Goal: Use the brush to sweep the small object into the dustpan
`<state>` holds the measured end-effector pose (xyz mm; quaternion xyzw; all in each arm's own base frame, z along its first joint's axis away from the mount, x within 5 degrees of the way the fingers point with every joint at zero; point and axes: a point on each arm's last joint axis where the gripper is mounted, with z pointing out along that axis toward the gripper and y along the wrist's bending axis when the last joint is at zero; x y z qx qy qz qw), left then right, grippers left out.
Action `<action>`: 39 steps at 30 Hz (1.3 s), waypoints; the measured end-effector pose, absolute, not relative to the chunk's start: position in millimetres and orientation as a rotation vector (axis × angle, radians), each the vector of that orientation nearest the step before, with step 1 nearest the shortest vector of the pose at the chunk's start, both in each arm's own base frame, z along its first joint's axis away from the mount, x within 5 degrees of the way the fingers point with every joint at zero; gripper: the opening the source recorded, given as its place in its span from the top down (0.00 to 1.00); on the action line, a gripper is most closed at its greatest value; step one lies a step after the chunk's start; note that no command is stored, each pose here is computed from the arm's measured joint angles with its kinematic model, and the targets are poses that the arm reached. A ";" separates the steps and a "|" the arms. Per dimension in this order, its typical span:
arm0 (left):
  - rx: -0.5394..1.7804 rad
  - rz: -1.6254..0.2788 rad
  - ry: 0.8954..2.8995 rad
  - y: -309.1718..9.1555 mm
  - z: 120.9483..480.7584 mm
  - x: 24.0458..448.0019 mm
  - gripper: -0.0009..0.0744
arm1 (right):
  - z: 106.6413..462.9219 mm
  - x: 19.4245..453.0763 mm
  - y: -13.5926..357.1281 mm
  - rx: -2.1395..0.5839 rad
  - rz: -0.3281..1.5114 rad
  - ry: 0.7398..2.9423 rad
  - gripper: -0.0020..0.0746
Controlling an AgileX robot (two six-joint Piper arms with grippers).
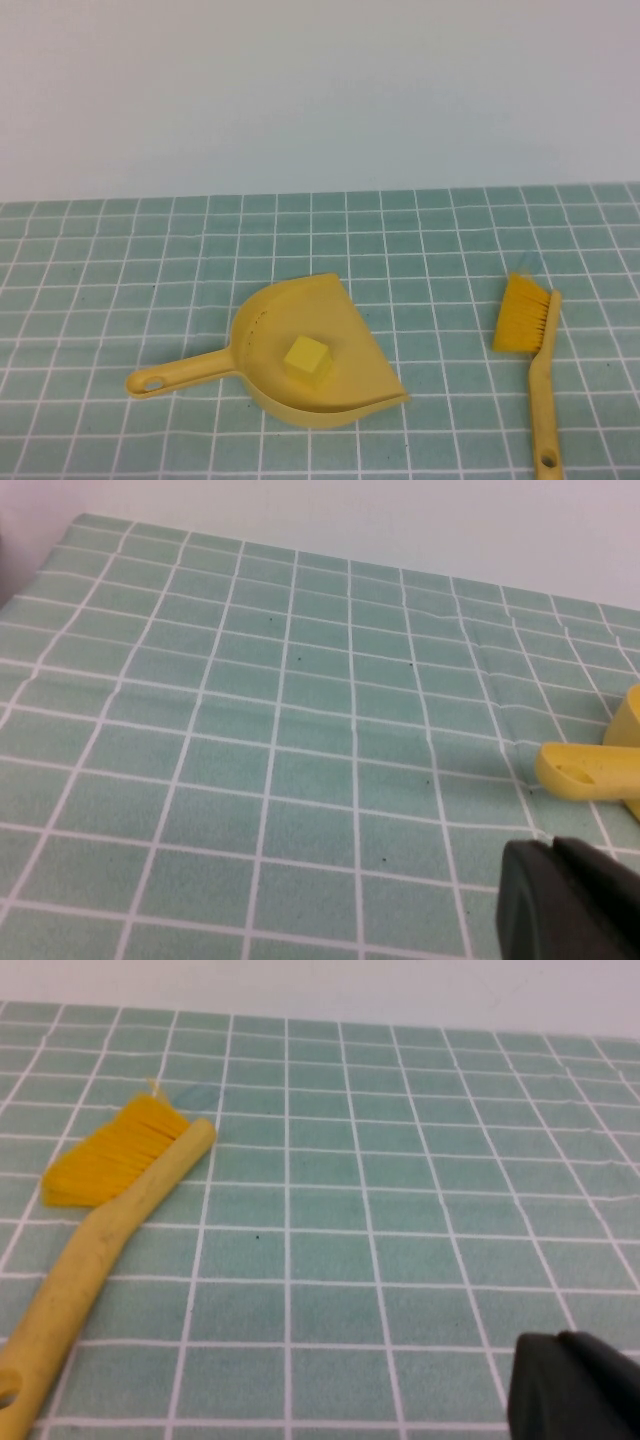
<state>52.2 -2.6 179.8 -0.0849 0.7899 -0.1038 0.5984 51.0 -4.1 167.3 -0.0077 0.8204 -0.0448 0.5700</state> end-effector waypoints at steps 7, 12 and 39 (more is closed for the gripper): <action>-0.197 -0.241 1.832 -2.6 179.8 52.2 0.99 | 167.3 51.0 -4.1 -0.019 -0.106 1.926 0.98; -0.195 -0.242 1.833 -2.7 179.8 52.2 0.99 | 167.3 51.0 -4.1 -0.019 -0.106 1.926 0.98; -0.305 -0.157 1.814 3.6 179.8 52.1 0.99 | 167.3 51.0 -4.1 -0.019 -0.106 1.926 0.98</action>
